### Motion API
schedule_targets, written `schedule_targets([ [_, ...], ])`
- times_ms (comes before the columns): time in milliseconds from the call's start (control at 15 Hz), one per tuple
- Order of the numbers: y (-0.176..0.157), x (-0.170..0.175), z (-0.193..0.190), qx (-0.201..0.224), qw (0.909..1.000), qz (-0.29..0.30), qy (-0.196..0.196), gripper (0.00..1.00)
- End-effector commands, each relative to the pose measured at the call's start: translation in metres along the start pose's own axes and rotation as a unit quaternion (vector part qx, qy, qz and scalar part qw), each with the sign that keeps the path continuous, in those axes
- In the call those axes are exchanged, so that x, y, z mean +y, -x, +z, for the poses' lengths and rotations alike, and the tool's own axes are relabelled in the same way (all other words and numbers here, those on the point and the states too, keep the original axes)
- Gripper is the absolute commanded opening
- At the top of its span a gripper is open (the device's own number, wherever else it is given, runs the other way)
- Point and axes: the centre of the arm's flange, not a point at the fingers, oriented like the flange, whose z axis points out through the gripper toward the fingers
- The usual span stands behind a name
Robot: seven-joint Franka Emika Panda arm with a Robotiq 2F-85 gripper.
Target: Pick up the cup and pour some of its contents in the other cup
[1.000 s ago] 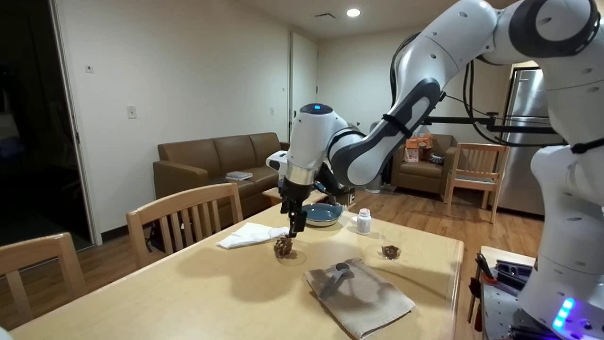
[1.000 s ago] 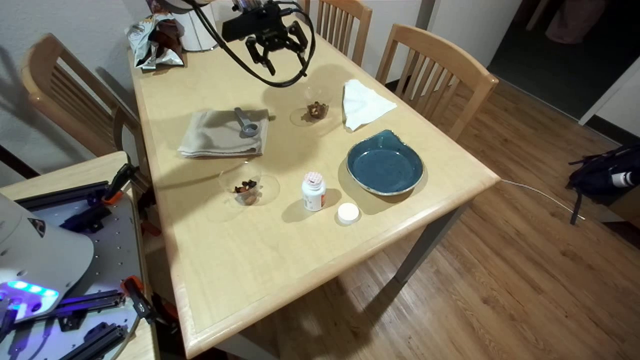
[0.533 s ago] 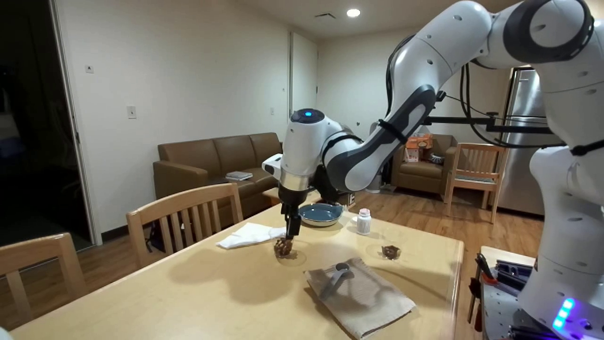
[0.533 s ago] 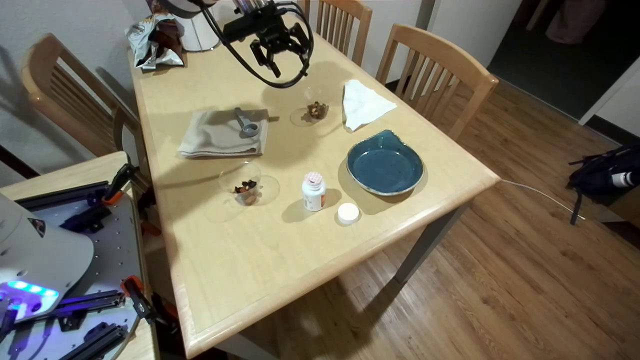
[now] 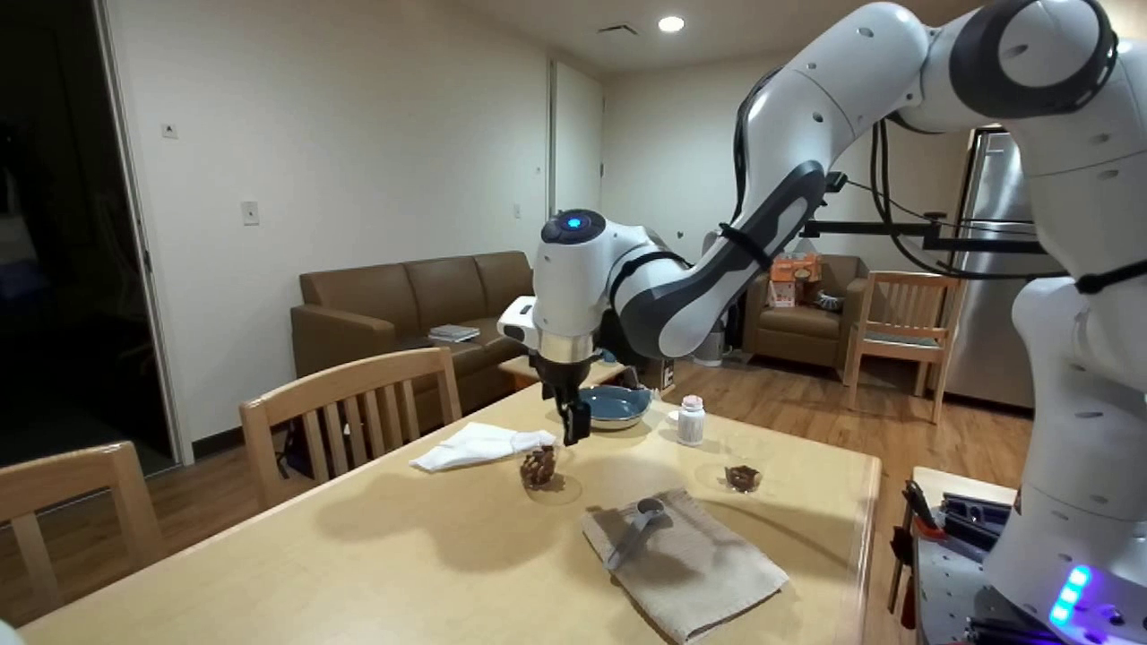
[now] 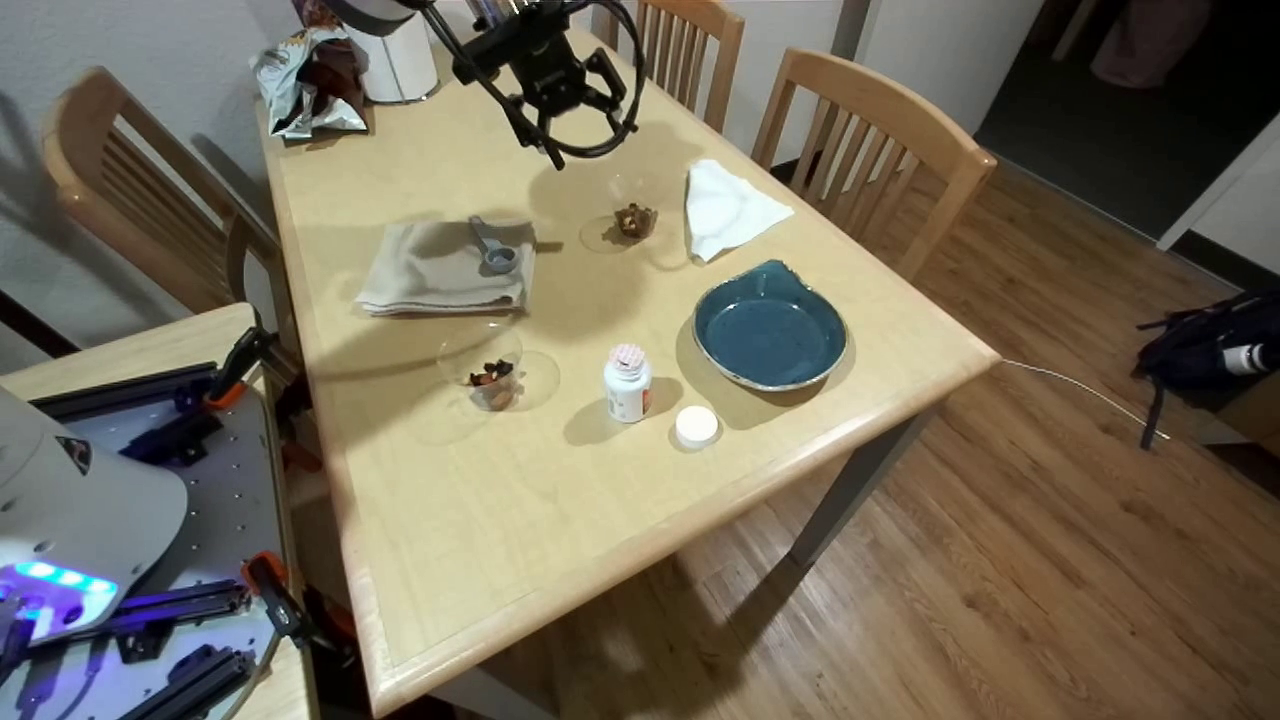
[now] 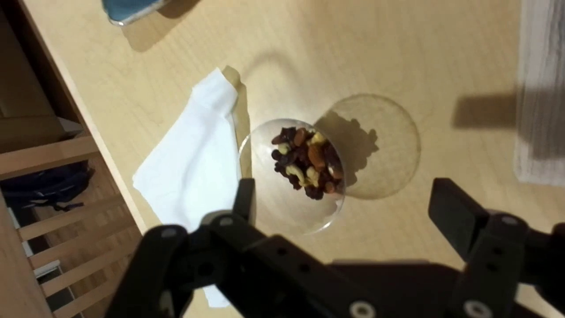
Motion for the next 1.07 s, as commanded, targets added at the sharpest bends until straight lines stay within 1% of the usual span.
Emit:
schedule_targets([
  [0,-0.018,0.0,-0.017,-0.023,0.9982,-0.052,0.019,1.0],
  [133,-0.033,-0.014,-0.026,-0.037,0.9981,-0.049,-0.001,1.0],
  [200,-0.041,-0.023,-0.031,-0.052,0.9977,-0.042,-0.015,1.0],
  [267,-0.05,-0.031,-0.034,-0.054,0.9981,-0.029,-0.002,1.0],
  [333,-0.059,-0.038,-0.038,-0.069,0.9974,-0.013,-0.013,1.0],
  [467,-0.075,-0.048,-0.035,-0.067,0.9969,0.036,-0.02,1.0],
  [533,-0.052,-0.046,-0.042,-0.058,0.9982,-0.005,-0.009,1.0],
  [733,-0.066,-0.053,-0.035,-0.059,0.998,0.018,-0.015,1.0],
  [1000,-0.067,-0.052,-0.032,-0.06,0.9978,0.022,-0.015,1.0],
])
